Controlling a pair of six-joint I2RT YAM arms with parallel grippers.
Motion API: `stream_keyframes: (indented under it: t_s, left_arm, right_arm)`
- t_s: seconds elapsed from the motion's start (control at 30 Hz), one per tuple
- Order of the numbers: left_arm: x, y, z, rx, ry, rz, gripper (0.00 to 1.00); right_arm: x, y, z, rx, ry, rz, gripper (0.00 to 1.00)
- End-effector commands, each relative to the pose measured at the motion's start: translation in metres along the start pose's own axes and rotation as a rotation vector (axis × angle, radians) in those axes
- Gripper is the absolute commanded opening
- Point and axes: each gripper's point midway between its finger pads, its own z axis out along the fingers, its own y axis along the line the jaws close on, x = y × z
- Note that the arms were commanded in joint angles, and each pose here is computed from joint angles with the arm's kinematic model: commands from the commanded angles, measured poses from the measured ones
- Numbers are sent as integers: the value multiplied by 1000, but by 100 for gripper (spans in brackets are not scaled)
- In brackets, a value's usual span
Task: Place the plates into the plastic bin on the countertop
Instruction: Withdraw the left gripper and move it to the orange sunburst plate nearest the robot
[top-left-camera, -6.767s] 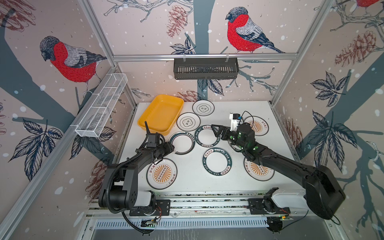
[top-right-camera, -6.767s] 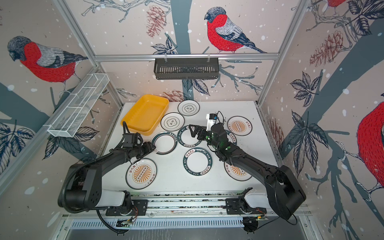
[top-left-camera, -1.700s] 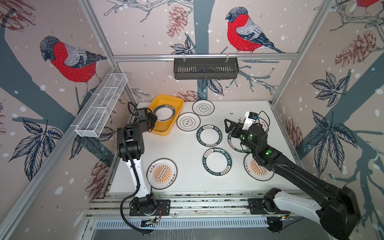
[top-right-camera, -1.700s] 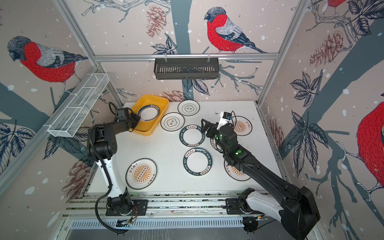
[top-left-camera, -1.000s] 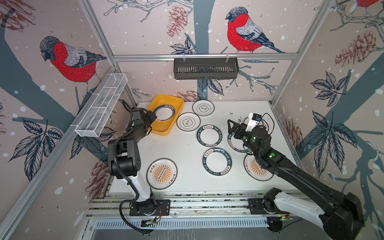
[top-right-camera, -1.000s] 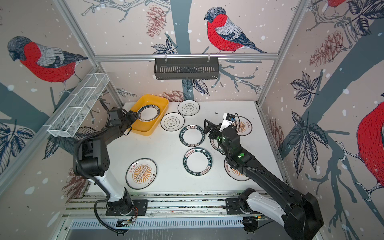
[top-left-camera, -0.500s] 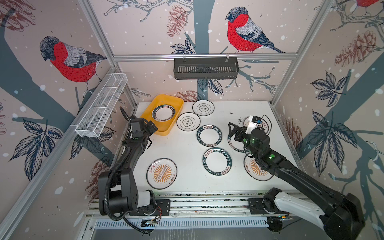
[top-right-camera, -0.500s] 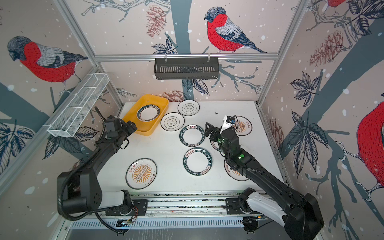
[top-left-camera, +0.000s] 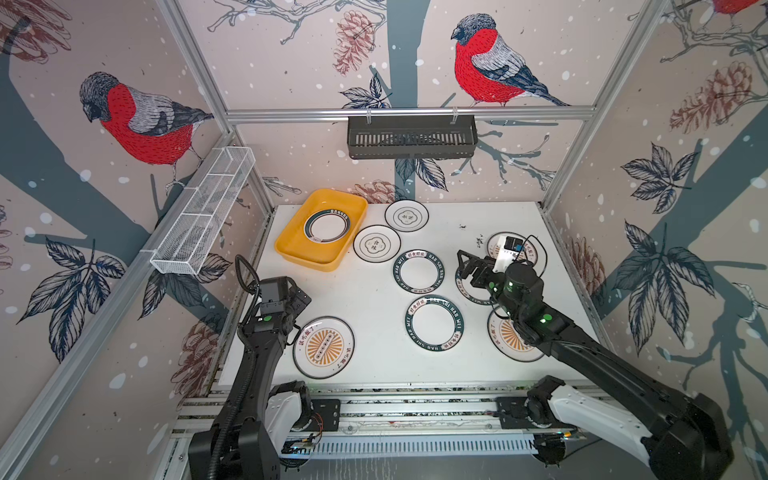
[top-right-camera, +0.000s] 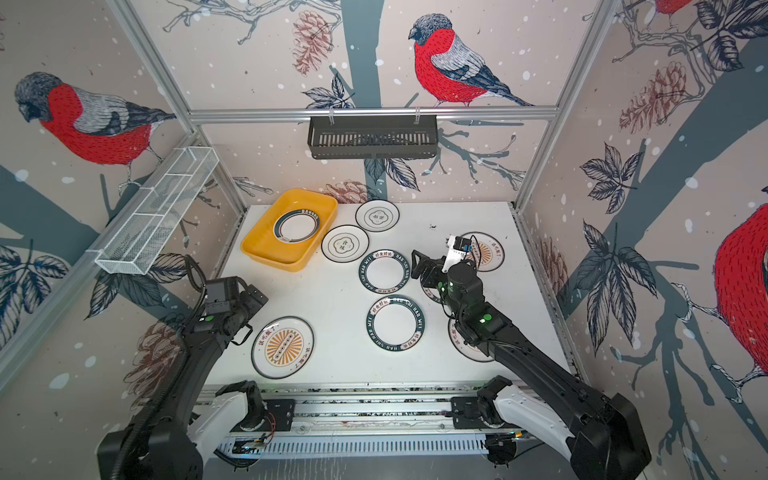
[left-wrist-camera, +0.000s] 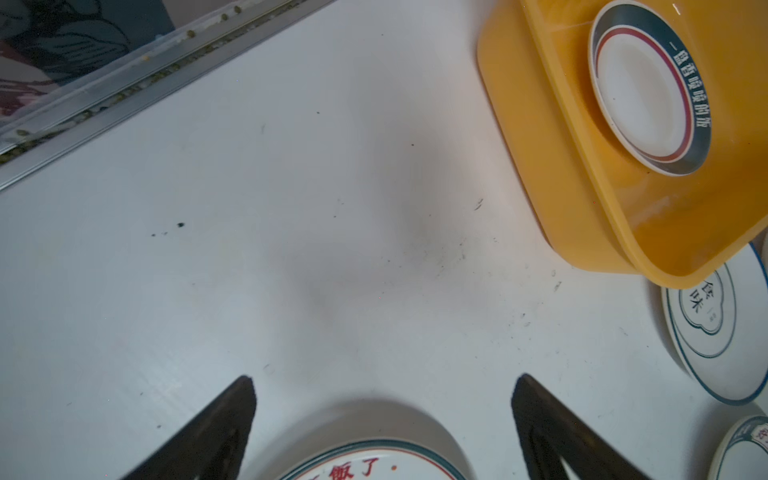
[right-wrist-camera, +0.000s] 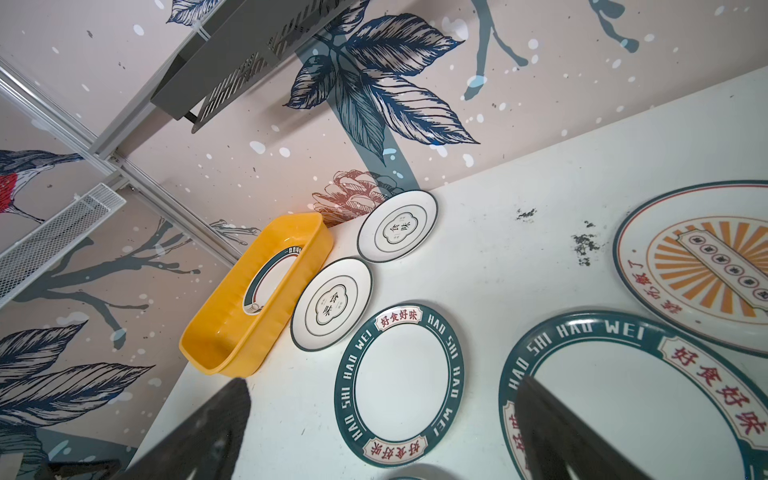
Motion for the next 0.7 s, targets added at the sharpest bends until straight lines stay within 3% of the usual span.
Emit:
stream_keyframes:
  t_s: [0.0,0.3,0.43,0.67]
  left_arm:
    - [5,18,-4,-80,14,-34,96]
    - [36,45,2,-160,74,-186,96]
    - [34,43,-4,-141,69,-191,96]
    - [42,59,-4,-221,82,-227,96]
  right_arm:
    - [-6,2,1,-22,-12,7,100]
    - [-5,-18,5,5,1,34,100]
    - [-4,-30,9,39,18,46,100]
    - [-9,-52,13,115,13,96,100]
